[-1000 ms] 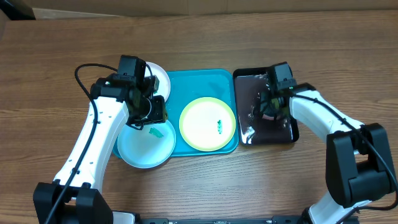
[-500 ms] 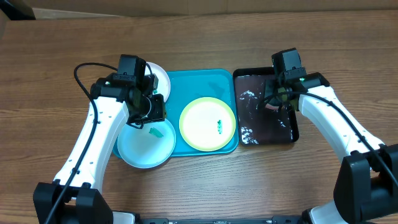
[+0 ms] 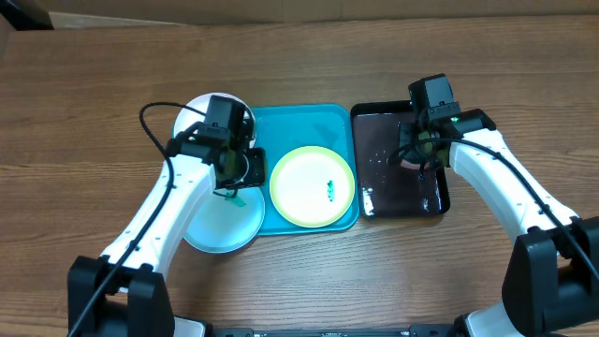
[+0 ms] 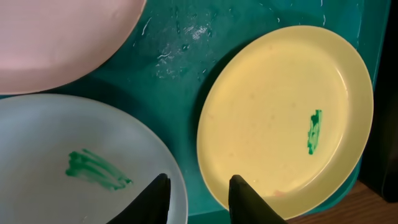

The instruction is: Clean dirty plates on tray and stack at the side

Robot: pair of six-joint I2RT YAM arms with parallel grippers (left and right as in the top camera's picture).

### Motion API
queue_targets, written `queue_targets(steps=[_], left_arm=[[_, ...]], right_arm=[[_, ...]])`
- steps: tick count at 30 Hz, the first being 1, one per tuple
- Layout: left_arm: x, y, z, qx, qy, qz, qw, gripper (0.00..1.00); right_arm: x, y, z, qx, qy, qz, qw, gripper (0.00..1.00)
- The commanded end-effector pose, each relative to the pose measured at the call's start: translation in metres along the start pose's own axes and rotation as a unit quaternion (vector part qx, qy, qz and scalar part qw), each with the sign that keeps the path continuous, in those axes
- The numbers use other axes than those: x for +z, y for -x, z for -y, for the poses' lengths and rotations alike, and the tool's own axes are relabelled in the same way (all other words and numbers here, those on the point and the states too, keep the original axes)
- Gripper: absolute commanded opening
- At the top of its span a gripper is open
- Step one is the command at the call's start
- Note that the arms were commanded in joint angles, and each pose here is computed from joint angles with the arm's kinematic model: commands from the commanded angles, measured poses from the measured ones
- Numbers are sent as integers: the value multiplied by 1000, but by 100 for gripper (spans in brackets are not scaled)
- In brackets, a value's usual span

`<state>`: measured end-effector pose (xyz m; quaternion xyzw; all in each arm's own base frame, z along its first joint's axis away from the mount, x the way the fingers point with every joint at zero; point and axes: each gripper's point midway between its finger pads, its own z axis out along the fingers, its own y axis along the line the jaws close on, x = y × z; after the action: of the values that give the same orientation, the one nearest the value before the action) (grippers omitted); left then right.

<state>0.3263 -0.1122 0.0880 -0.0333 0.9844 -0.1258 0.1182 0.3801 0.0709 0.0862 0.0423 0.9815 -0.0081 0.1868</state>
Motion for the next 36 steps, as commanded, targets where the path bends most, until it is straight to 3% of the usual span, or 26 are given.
queue_targets(steps=[1, 10, 14, 17, 23, 30, 36], left_arm=[[16, -4, -12, -7, 55, -5, 998, 33], [66, -17, -2, 15, 59, -51, 997, 31], [74, -19, -1, 18, 52, -59, 997, 21], [75, -19, -5, 18, 63, -58, 996, 20], [75, -6, -13, 21, 87, -30, 996, 4], [72, 5, -20, -44, 84, -13, 995, 4], [72, 6, -24, -51, 85, -13, 995, 6]], right_arm=[[-7, 8, -1, 1, 3, 11, 1000, 4], [-7, 6, 0, 1, 2, 8, 1000, 4], [-7, 6, 0, 1, 2, 8, 1000, 4], [-7, 6, 0, 1, 1, 7, 1000, 4], [-7, 6, 0, 1, 2, 8, 1000, 4], [-7, -1, -2, -1, 7, -7, 1000, 4], [-7, -2, -3, -1, 12, -9, 1000, 4]])
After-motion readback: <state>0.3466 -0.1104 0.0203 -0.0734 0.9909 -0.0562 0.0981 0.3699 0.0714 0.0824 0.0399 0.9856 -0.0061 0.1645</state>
